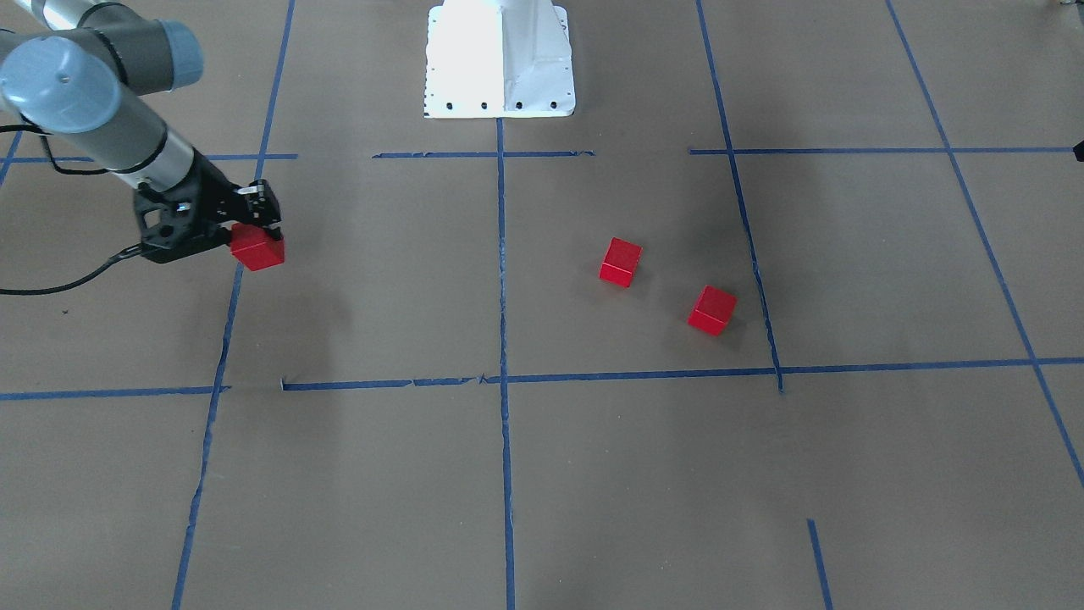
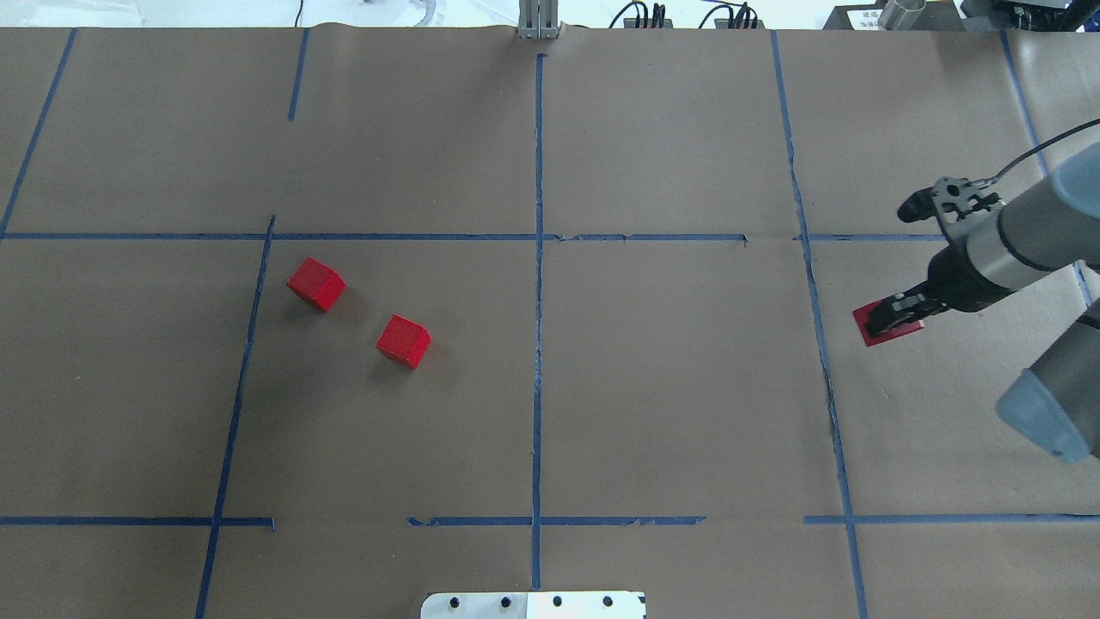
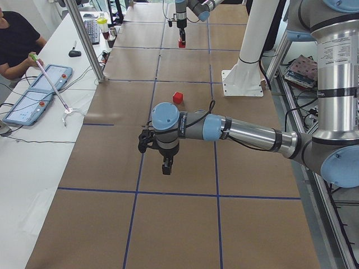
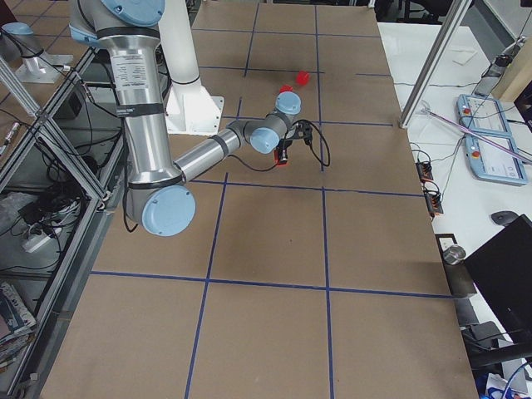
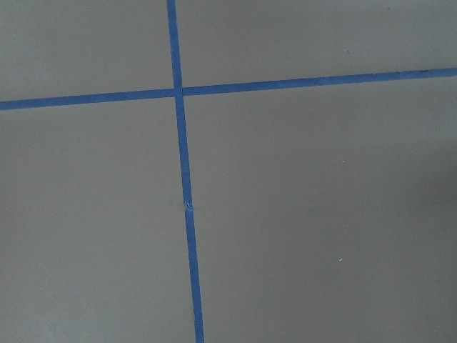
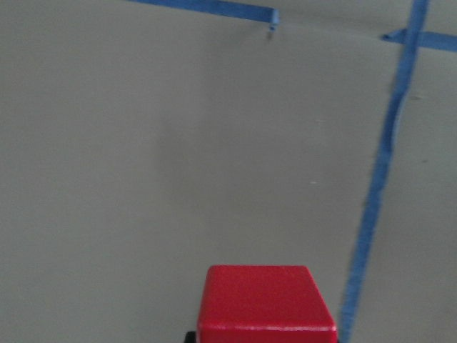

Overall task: Form red blocks into L shape at center
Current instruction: 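Carry the red cube with the right gripper to the table center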

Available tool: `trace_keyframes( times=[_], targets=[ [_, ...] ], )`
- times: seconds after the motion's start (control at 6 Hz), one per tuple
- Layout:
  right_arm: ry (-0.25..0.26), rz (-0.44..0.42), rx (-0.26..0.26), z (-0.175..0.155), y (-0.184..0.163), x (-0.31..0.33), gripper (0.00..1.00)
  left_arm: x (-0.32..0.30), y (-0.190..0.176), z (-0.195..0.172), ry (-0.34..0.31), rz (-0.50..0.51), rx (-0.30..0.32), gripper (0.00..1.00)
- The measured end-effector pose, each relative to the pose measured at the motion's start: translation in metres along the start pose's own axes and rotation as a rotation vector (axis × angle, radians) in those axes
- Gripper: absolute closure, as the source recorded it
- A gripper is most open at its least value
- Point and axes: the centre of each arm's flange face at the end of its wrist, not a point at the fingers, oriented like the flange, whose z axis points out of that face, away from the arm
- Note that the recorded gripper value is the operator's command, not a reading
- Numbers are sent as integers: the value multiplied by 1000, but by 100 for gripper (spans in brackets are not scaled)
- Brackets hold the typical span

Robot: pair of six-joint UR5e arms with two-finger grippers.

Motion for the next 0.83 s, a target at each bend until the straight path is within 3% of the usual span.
trace_keyframes(
  times=[0.5,0.83],
  targets=[
    [47,140,-7,45,0,-182,100,12,-5,-4,2,-29,26,0],
    [83,189,6,75,-10,-240,99,30,-11,4,9,31,41,0]
  ],
)
